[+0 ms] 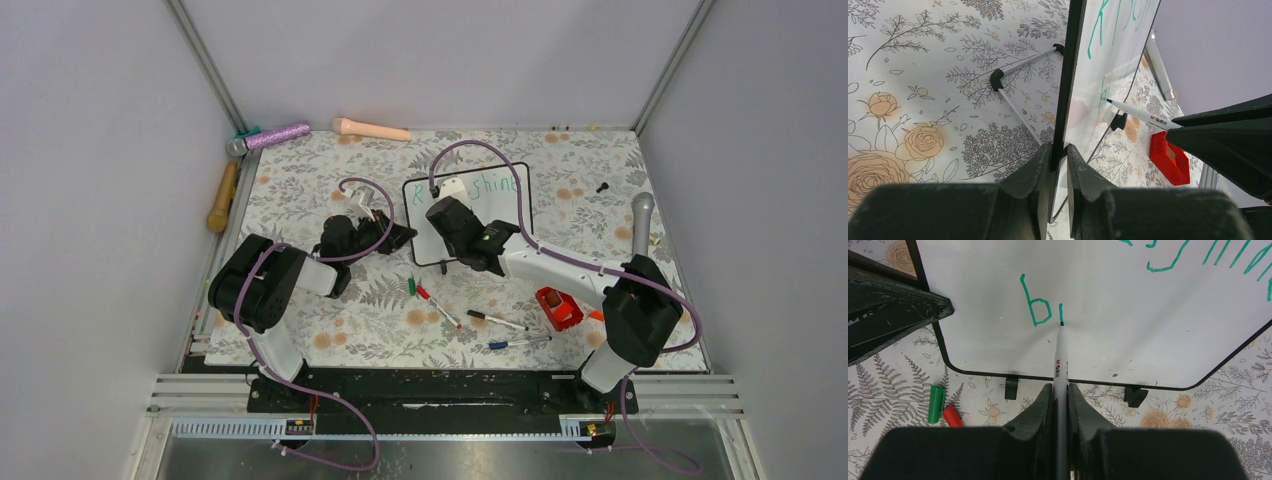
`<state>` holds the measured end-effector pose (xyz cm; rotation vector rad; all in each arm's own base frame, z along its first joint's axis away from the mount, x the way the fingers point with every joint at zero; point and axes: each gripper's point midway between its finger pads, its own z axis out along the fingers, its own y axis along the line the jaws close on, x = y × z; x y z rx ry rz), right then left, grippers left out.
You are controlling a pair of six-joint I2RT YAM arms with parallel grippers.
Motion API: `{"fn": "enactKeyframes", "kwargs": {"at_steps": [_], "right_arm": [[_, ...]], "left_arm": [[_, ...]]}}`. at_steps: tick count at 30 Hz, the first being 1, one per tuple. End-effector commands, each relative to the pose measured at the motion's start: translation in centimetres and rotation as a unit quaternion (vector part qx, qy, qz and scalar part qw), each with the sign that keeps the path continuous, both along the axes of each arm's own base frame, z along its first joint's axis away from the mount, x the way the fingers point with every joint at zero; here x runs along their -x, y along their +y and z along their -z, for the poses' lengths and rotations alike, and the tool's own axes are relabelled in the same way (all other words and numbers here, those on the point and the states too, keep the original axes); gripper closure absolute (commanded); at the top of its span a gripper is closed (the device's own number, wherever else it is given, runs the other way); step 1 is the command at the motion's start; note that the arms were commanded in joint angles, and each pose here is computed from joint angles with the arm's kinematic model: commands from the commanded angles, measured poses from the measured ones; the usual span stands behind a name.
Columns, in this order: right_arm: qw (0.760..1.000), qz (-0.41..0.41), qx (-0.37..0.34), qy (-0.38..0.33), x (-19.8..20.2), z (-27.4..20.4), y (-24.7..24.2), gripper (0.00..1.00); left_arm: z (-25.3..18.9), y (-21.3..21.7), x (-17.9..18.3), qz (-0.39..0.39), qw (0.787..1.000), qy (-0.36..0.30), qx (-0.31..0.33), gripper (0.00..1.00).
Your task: Write a sentence on the whiteboard
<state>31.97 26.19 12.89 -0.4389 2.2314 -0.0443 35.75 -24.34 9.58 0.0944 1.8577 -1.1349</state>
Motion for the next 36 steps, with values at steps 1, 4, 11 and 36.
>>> {"fn": "enactKeyframes", "kwargs": {"at_steps": [1,4,11,36], "right_arm": [[1.000,0.002,-0.010,-0.009,0.0,-0.9,0.2,1.00],[1.000,0.003,-0.009,-0.018,-0.4,-1.5,0.3,1.00],[0.999,0.001,-0.009,-0.033,-1.1,-2.7,0.7,1.00],[1.000,0.002,0.006,-0.025,-1.2,-2.2,0.3,1.00]], "left_arm": [[-1.5,0.2,-1.0,-0.010,0.999,-0.030,0.006,1.00],[-1.5,0.1,-1.0,-0.010,1.000,-0.029,0.006,1.00],[-1.5,0.2,-1.0,-0.010,1.000,-0.029,0.006,1.00],[-1.4,0.2,-1.0,-0.011,1.000,-0.029,0.005,1.00]]}}
